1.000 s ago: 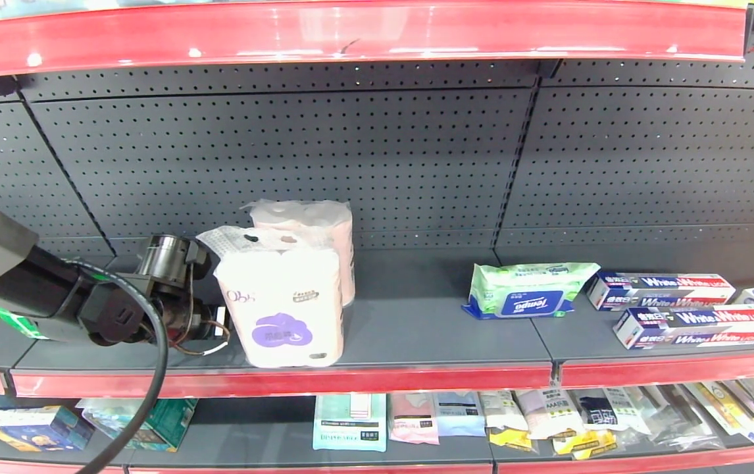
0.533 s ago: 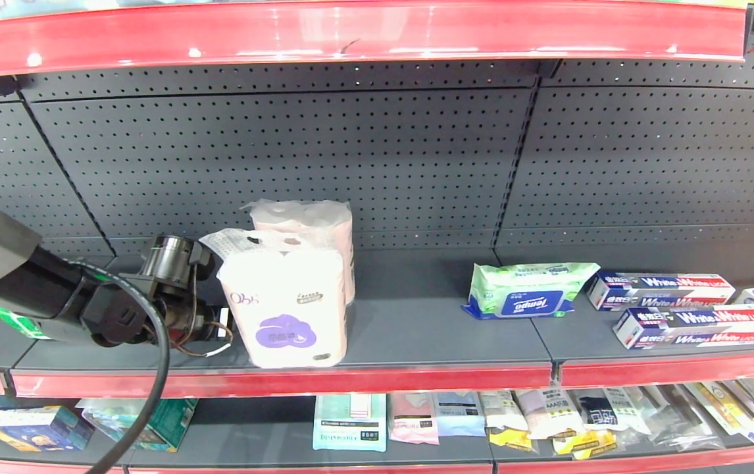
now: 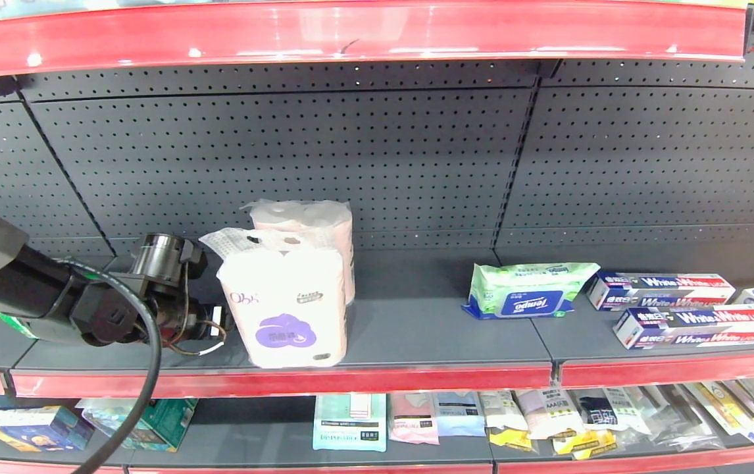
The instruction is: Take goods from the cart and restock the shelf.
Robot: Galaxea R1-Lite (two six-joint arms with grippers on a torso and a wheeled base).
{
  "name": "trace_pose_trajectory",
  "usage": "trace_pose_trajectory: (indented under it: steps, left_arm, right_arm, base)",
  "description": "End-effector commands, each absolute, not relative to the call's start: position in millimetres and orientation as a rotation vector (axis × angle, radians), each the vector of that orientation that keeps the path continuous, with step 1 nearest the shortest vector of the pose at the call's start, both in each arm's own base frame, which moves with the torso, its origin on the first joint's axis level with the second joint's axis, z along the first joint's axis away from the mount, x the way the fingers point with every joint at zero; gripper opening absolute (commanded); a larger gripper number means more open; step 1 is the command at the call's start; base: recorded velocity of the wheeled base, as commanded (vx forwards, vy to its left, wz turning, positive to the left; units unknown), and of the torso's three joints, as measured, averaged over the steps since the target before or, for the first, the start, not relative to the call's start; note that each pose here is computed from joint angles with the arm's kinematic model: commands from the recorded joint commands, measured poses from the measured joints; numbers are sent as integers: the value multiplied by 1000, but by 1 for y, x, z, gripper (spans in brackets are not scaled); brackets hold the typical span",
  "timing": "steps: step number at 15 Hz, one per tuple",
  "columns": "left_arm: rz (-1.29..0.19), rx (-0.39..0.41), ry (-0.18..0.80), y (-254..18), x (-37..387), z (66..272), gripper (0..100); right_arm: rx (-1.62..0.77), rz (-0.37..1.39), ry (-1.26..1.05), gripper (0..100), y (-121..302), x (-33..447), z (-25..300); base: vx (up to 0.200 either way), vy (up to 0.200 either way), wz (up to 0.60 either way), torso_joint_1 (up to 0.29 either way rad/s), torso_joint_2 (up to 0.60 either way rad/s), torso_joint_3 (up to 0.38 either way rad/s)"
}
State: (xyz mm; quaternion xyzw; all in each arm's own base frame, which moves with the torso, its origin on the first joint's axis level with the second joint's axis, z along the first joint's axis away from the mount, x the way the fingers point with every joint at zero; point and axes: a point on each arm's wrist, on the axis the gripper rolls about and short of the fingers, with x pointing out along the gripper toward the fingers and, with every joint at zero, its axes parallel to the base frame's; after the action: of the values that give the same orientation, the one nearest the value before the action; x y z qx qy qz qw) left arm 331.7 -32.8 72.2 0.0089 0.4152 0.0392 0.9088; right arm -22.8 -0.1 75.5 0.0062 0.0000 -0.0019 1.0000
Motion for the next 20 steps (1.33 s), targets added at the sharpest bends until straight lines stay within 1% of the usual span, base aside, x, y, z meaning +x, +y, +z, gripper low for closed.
trace_pose_trajectory:
  steps: [1,3,4,5,6,7,8,9,10,11,13,14,15,17,18,19,20]
  left_arm:
    - [103,13,825,-22,329,83,100]
    - [123,46,779,-3,319,103,100]
    - [131,52,767,2,314,108,100]
    - [163,58,706,16,295,131,100]
    - [182,50,659,22,277,147,100]
    - [195,43,630,25,263,156,100]
    - [217,30,568,29,229,172,100]
    - [227,27,542,30,214,176,100]
    - [236,17,482,29,177,185,100]
    - [213,12,450,24,141,186,100]
    - [184,8,417,16,99,185,100]
    - [167,7,409,14,88,182,100]
    - [127,3,385,10,70,173,100]
    - [102,-1,319,4,34,143,100]
    - [71,-6,280,2,22,132,100]
    - [49,-7,257,0,16,127,100]
    - [-50,-7,189,-4,1,111,100]
  right_arm:
    - [12,-3,2,100,0,-23,76]
    - [12,-3,2,100,0,-23,76]
    - [12,-3,2,100,0,-23,76]
    - [12,-3,2,100,0,-23,76]
    - [11,-5,2,100,0,-23,76]
    - [12,-3,2,100,0,-23,76]
    - [12,-3,2,100,0,-23,76]
    - [12,-3,2,100,0,-23,76]
    - [12,-3,2,100,0,-23,76]
    - [12,-3,2,100,0,-23,76]
    - [12,-3,2,100,0,-23,76]
    - [12,-3,2,100,0,-23,76]
    - [12,-3,2,100,0,-23,76]
    - [12,-3,2,100,0,-23,76]
    - [11,-3,2,100,0,-23,76]
    - [12,-3,2,100,0,-23,76]
    - [12,-3,2,100,0,-23,76]
  base:
    - [0,0,0,0,0,0]
    - [0,0,0,0,0,0]
    - [0,0,0,0,0,0]
    - [0,0,0,0,0,0]
    - [0,0,0,0,0,0]
    - [0,0,0,0,0,0]
    - [0,0,0,0,0,0]
    - [0,0,0,0,0,0]
    - [0,0,0,0,0,0]
    - [0,0,0,0,0,0]
    - [0,0,0,0,0,0]
    - [0,0,0,0,0,0]
    - [0,0,0,0,0,0]
    - [0,0,0,0,0,0]
    - [0,0,0,0,0,0]
    - [0,0,0,0,0,0]
    - [0,0,0,0,0,0]
